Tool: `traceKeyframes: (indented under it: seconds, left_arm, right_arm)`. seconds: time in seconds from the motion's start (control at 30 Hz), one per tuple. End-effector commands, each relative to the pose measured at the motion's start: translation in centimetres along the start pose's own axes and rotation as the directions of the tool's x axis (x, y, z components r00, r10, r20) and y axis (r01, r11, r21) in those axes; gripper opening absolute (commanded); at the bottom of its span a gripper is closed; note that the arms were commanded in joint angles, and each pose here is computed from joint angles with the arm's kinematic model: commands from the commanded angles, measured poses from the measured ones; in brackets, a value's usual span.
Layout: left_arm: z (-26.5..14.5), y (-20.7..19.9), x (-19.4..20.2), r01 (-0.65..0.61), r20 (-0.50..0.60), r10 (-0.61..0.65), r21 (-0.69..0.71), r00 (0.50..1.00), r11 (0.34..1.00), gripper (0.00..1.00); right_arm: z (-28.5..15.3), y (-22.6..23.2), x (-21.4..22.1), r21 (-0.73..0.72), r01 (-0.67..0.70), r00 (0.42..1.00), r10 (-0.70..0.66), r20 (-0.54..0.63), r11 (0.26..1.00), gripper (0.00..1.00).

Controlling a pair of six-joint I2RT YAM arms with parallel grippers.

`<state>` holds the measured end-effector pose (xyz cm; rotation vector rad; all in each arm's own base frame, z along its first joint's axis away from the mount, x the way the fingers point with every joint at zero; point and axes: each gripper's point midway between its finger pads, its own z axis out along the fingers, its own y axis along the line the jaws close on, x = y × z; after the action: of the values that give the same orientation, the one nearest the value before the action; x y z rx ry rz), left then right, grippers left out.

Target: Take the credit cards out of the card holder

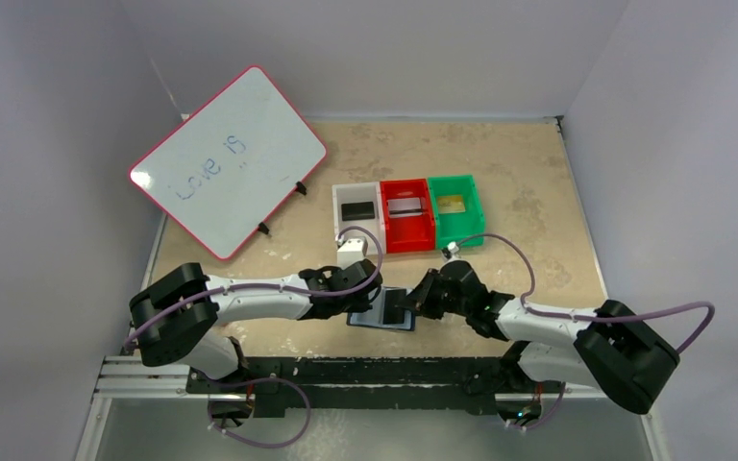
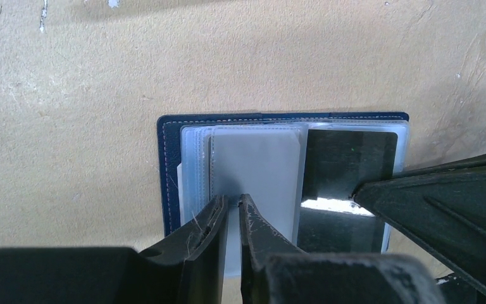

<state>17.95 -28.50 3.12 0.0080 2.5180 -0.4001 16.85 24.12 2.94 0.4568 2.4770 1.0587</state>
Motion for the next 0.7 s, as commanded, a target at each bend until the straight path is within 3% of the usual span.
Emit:
traceKeyframes:
  seconds: [0.0,0.13,0.2,0.57,0.67]
  left_arm:
    - [-0.3,0.0,0.3,-0.015,-0.02,0.015,0.003,1.0,1.0,0.13]
    - [-0.3,0.1,0.4,-0.015,-0.022,0.015,-0.002,1.0,1.0,0.12]
    - [-0.3,0.3,0.4,-0.012,-0.021,0.012,-0.008,1.0,1.0,0.12]
    - [-0.7,0.4,-0.3,-0.002,0.006,0.002,-0.016,1.0,1.0,0.12]
    - [-1.0,0.1,-0.7,0.003,0.016,-0.003,-0.006,1.0,1.0,0.17]
  right_arm:
    - [0.2,2.5,-0.4,-0.077,0.043,0.999,-0.044,-0.006,0.996,0.16]
    - [0.3,2.7,-0.3,-0.086,0.043,0.999,-0.044,-0.013,0.995,0.15]
    - [0.3,2.4,-0.3,-0.075,0.036,0.999,-0.037,-0.015,0.997,0.07]
    - [-1.7,3.0,-1.6,-0.062,0.031,0.998,-0.028,0.053,0.998,0.0]
    - [-2.2,3.5,-1.9,-0.068,0.048,0.997,-0.043,0.069,0.997,0.0]
